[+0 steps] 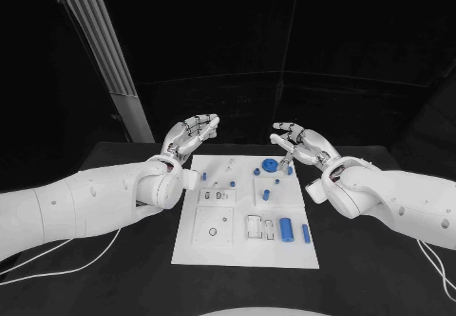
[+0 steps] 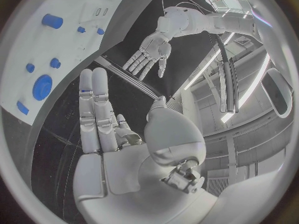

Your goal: Assemble the parts on the task board

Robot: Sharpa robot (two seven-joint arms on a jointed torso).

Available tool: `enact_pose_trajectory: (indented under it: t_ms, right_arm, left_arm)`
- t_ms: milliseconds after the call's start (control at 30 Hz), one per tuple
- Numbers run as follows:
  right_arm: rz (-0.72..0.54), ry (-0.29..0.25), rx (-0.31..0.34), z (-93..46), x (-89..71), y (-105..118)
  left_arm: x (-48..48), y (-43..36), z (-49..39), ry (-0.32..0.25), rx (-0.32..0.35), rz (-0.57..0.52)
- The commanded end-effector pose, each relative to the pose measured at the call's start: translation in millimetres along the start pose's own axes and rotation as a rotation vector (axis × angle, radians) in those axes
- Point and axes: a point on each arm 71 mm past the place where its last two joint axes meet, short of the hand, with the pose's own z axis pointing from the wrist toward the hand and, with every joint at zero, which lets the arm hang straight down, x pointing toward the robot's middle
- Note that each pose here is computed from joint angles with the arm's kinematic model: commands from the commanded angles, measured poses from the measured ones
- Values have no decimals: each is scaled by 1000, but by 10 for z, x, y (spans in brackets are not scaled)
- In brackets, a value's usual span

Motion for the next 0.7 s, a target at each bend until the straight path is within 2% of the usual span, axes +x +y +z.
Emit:
enact_pose_trajectory:
  t_ms: [33, 433, 700]
  right_arm:
    - [-71, 72, -23, 37, 4, 14]
    - [-205, 101, -7, 182, -111, -32]
    - [-430, 112, -67, 285, -132, 2]
  left_arm:
    - [25, -281, -39, 12, 378, -15]
    - [57, -309, -30, 23, 377, -25]
    - [61, -327, -43, 29, 378, -25]
